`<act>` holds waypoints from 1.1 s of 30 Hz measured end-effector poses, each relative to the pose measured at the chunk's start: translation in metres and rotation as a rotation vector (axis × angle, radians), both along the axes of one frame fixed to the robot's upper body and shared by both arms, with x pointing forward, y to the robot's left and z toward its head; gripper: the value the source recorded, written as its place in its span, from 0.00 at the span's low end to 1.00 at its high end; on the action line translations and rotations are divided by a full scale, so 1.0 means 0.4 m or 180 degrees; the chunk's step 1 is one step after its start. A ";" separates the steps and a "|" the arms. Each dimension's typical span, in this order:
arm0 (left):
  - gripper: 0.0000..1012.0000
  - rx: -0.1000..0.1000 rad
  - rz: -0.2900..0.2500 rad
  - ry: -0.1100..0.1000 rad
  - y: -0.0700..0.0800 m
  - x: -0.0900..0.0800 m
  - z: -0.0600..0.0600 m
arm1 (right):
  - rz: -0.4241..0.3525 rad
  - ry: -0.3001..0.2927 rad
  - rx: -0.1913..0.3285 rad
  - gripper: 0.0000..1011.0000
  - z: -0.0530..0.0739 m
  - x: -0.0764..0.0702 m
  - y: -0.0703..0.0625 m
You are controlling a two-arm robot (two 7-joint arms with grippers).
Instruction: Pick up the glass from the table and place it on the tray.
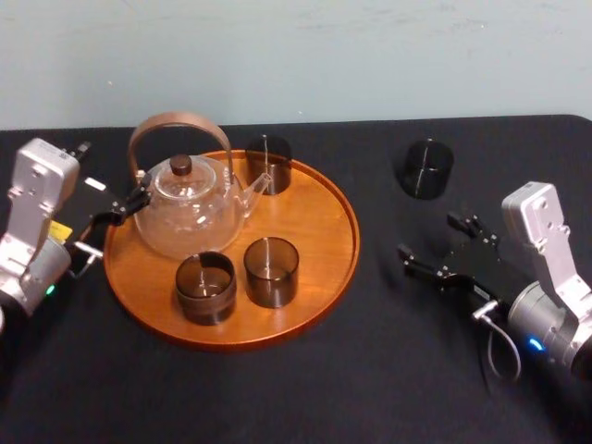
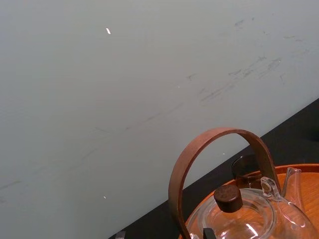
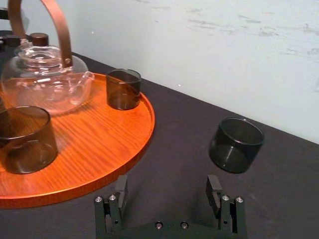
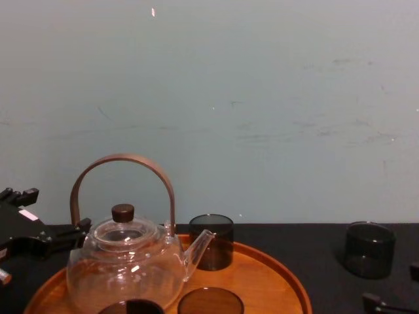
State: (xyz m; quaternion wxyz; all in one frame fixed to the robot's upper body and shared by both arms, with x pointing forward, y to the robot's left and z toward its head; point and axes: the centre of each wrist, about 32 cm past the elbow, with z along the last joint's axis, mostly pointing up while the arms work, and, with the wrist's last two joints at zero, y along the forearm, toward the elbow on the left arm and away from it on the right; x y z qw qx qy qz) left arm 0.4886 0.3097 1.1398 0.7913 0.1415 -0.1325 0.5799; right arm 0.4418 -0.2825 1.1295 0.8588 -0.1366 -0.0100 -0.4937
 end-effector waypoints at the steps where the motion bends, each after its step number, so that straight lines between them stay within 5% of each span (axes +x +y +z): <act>1: 1.00 0.0000 0.0000 0.0000 0.000 0.000 0.000 | -0.0008 0.0002 0.0003 0.99 0.000 0.002 -0.002; 33: 1.00 0.0000 0.0000 0.0000 0.000 0.000 0.000 | -0.0305 0.0079 0.0064 0.99 -0.007 0.068 -0.030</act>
